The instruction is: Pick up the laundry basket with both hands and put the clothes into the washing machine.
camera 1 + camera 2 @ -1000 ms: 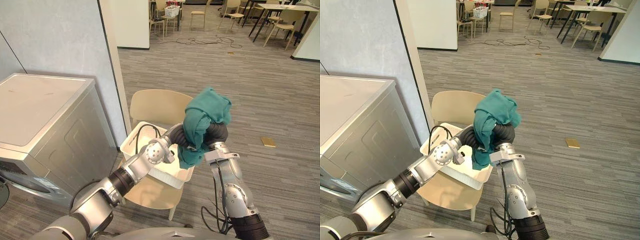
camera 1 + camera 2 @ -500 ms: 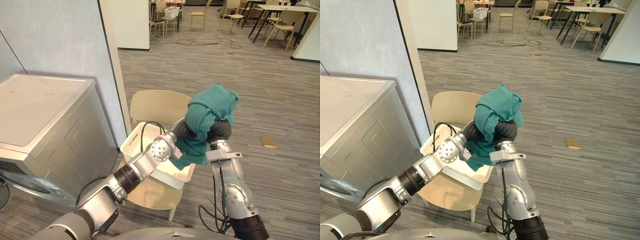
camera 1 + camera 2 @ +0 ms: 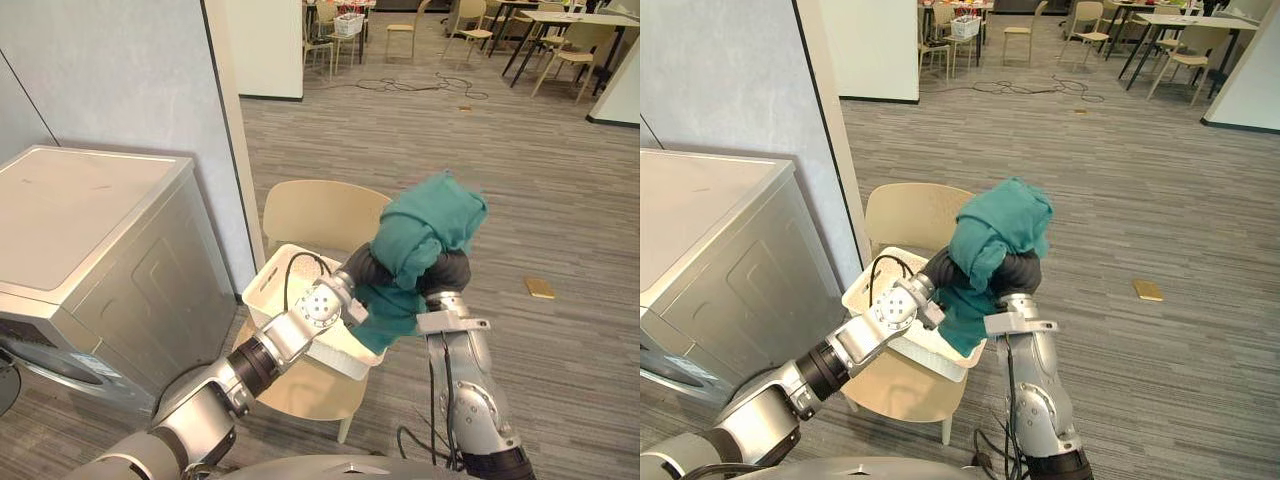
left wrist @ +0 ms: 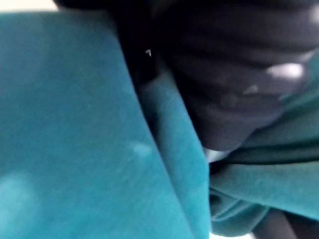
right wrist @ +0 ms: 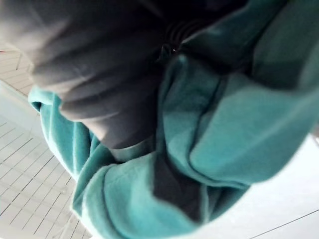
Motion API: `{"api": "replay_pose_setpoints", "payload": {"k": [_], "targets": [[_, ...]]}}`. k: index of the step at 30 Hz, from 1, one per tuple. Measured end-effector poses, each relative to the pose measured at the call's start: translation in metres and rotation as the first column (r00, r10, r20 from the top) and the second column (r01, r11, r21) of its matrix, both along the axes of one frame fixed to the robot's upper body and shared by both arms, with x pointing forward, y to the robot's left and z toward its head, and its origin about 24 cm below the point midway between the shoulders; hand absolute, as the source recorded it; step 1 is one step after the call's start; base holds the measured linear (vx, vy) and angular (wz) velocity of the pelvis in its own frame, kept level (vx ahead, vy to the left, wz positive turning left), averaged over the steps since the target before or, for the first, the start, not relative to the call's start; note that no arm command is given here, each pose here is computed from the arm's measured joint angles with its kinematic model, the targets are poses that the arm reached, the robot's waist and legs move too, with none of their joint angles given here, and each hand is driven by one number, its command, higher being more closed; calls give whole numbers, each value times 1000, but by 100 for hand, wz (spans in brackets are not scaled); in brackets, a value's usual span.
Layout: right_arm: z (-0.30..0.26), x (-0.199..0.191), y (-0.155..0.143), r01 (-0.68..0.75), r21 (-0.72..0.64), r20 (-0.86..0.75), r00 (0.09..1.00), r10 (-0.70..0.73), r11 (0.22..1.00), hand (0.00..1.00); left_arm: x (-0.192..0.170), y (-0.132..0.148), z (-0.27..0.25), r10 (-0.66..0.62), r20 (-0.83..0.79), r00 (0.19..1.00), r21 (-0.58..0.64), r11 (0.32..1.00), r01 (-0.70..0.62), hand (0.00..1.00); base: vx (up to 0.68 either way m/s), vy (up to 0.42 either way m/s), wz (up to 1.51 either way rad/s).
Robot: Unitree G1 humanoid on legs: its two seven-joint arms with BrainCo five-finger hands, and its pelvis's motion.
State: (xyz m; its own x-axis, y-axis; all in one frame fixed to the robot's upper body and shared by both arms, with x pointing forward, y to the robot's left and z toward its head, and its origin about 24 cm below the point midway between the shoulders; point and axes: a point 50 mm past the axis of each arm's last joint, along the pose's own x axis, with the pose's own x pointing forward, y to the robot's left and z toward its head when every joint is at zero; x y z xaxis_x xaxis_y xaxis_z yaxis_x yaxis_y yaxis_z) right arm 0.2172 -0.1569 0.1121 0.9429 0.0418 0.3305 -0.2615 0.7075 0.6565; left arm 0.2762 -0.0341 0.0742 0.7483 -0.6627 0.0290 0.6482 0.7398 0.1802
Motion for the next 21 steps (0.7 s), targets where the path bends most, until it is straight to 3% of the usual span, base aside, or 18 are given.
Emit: {"api": "replay_pose_setpoints", "payload": {"k": [4, 6, 8, 14, 21], "targets": [[-41, -13, -19, 72, -8, -199, 977, -72, 997, 0, 6, 17, 0, 77, -50, 996, -67, 995, -80, 100, 0, 0, 0], [-75, -31, -32, 116, -28, -364, 924, -118, 993, 0, 17, 33, 18, 147, -19, 989, -144, 978, -148, 100, 0, 0, 0], [-85, -43, -39, 134, -41, -421, 896, -139, 990, 0, 26, 51, 27, 229, -5, 973, -190, 956, -225, 100, 0, 0, -5], [-88, -53, -50, 177, -46, -424, 888, -180, 983, 0, 36, 103, 34, 439, -17, 898, -281, 860, -426, 100, -1, 0, -8], [-106, -64, -51, 204, -12, -490, 852, -183, 979, 0, 23, 130, 28, 529, -49, 847, -342, 788, -512, 100, 0, 0, -1]]}}
